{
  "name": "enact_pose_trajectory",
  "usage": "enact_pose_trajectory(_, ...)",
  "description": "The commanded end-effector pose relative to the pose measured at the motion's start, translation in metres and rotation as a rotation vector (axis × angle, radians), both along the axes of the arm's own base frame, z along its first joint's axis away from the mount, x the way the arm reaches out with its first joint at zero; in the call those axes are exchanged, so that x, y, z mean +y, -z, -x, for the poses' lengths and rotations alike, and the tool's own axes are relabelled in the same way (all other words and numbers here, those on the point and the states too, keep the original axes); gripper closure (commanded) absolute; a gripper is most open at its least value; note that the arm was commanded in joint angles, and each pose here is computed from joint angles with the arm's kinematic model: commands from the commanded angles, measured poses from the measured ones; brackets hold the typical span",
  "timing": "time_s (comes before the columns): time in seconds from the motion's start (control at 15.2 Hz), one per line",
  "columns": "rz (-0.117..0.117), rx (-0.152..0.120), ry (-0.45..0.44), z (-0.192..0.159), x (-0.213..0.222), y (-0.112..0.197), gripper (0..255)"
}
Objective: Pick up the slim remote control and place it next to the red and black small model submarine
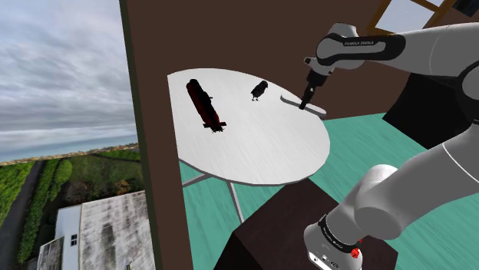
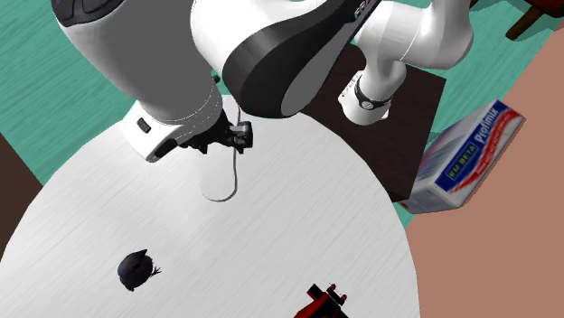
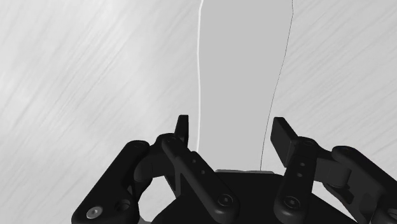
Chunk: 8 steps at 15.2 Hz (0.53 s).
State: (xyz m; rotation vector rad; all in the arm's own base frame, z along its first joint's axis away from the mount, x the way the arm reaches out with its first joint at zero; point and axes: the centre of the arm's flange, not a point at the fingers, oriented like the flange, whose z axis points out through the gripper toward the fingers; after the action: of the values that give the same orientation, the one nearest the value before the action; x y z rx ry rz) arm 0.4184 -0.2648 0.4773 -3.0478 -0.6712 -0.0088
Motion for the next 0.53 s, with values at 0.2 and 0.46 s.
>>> enact_pose_trajectory(0.2, -0.001, 0.000, 0.001, -0.053, 0.040, -0.001, 255)
enact_pose_trajectory(0.46, -0.001, 0.000, 0.001, -0.095, 0.071, -0.001, 255)
